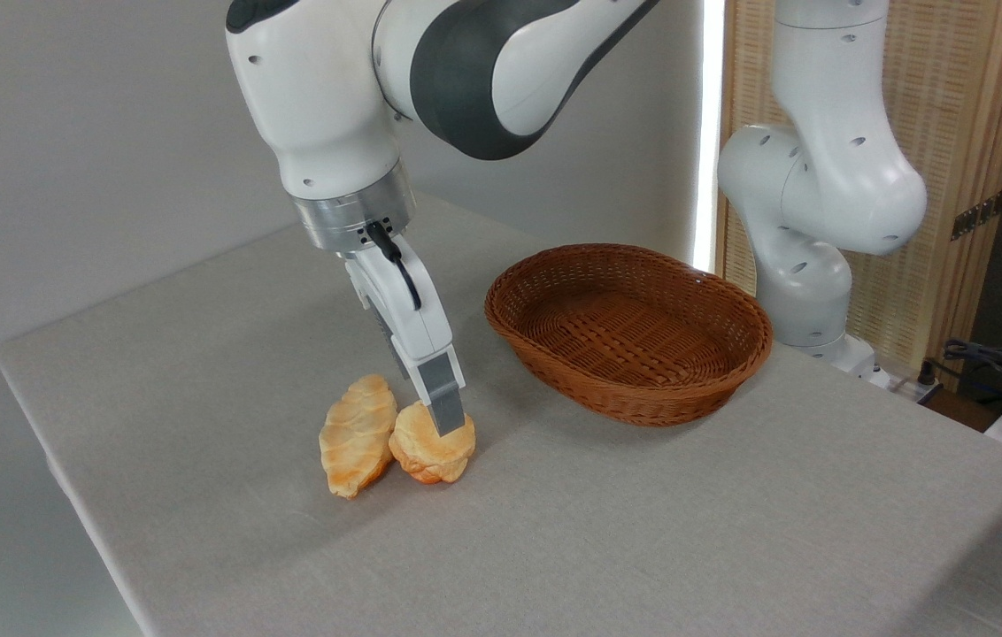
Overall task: Put bread into the basket
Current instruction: 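Lower the gripper onto the bread roll nearest the basket, then close the gripper fingers around that bread roll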
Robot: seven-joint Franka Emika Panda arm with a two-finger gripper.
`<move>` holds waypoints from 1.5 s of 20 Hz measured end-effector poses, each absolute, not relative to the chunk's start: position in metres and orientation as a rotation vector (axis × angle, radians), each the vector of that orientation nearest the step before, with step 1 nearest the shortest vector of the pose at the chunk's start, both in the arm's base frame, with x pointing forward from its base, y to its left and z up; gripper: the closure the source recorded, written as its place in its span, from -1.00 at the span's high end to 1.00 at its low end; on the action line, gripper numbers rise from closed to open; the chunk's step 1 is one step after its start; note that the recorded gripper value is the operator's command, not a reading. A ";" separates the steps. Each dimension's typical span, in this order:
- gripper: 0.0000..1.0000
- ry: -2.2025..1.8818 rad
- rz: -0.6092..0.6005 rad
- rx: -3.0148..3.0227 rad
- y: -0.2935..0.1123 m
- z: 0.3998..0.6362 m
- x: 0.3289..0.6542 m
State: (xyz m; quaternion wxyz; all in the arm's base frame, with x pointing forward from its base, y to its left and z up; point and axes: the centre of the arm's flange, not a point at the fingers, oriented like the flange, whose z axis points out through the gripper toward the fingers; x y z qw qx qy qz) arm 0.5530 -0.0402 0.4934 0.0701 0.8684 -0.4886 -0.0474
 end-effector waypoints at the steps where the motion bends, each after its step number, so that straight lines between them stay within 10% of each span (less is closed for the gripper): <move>1: 1.00 -1.462 -0.139 2.604 -0.041 0.492 0.552; 30: 1.00 -1.437 -0.160 2.542 -0.053 0.426 0.567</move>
